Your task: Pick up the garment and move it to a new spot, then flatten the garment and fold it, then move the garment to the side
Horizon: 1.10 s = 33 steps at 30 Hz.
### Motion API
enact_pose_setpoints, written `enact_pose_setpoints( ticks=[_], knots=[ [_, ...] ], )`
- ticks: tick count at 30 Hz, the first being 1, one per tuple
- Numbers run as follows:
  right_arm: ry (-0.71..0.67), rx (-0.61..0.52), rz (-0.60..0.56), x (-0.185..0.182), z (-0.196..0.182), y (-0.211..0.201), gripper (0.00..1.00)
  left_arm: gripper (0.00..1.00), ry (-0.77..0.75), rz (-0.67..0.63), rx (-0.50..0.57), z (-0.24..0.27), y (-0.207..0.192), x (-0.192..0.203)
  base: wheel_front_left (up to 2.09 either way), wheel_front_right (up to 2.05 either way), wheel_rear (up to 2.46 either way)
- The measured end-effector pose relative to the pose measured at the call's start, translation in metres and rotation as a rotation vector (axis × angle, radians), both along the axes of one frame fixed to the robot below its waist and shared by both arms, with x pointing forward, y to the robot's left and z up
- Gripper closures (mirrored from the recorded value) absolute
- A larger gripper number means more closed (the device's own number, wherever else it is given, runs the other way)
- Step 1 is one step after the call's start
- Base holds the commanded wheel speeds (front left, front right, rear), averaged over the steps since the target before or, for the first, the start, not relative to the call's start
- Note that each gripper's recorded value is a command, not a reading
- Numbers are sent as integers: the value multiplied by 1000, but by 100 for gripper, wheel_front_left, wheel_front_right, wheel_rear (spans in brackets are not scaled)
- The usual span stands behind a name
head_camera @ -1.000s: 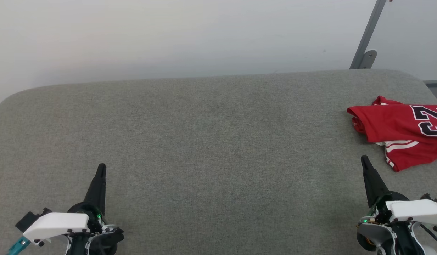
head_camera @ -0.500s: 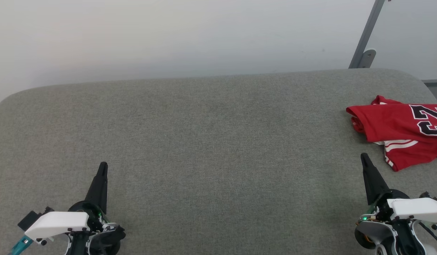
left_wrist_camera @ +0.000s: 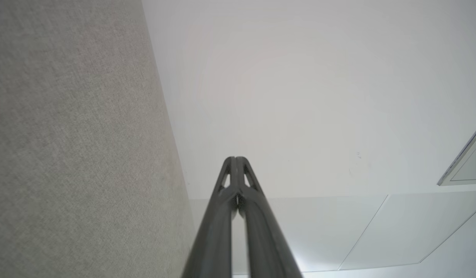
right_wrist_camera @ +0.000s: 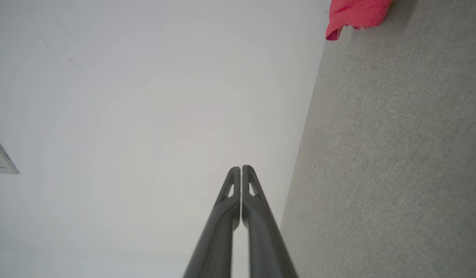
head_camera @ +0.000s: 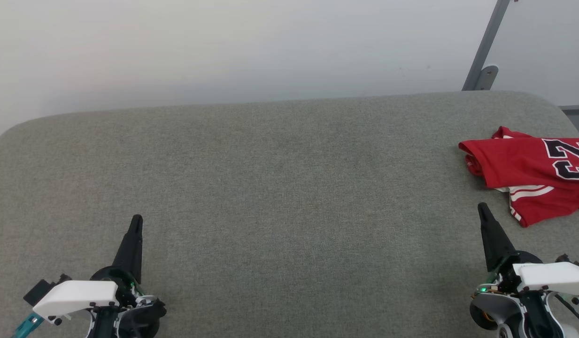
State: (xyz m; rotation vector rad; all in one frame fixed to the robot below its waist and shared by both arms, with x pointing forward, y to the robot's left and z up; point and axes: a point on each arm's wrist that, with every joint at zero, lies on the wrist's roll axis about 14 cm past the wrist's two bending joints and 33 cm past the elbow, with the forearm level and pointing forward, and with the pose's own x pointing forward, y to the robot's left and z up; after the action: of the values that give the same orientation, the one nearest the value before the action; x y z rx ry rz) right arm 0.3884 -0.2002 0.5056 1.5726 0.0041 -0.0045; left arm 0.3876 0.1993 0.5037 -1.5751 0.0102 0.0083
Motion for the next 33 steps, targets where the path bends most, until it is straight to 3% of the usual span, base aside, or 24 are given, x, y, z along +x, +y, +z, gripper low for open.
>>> enact_pose_setpoints(
  ticks=[33],
  knots=[
    [0,0,0,0,0,0,100,100,0,-1,0,0,0,0,0,0,0]
  ],
)
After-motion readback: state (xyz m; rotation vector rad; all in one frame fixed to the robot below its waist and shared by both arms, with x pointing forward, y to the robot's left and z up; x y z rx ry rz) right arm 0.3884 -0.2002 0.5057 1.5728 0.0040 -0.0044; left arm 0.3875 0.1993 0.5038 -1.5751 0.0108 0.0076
